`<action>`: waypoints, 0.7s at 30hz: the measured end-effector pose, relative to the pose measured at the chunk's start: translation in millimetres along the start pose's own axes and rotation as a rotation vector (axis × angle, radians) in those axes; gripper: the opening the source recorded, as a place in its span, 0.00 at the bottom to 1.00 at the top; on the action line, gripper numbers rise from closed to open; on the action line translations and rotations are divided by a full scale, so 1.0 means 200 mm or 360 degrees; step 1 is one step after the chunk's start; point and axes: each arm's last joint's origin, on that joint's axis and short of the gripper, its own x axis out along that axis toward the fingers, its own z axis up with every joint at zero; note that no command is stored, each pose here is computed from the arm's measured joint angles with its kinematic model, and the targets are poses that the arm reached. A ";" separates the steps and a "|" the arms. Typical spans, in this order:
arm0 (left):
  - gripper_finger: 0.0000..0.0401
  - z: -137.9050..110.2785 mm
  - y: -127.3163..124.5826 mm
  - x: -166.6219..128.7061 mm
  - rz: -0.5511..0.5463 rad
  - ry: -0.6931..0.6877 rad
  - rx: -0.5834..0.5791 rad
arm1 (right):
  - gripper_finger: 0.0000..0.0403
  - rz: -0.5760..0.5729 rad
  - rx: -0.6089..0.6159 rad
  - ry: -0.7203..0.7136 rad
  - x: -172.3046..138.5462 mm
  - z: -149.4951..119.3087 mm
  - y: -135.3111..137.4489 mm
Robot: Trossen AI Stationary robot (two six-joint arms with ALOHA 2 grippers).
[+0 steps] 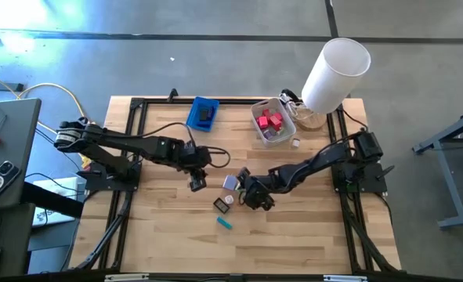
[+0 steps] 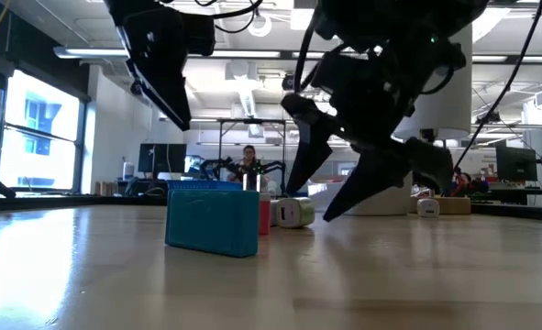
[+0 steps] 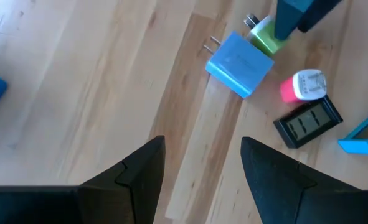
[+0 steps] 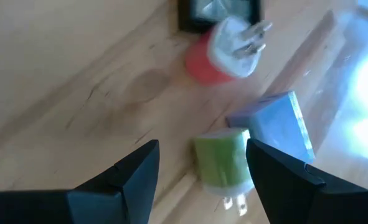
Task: Pick & Place Office items
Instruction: Put the green charger adapter into the white bin
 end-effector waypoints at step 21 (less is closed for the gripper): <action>0.50 0.00 0.00 0.00 0.0000 -0.0004 0.0001 | 0.57 -0.0017 0.0123 -0.0049 0.04 -0.05 -0.06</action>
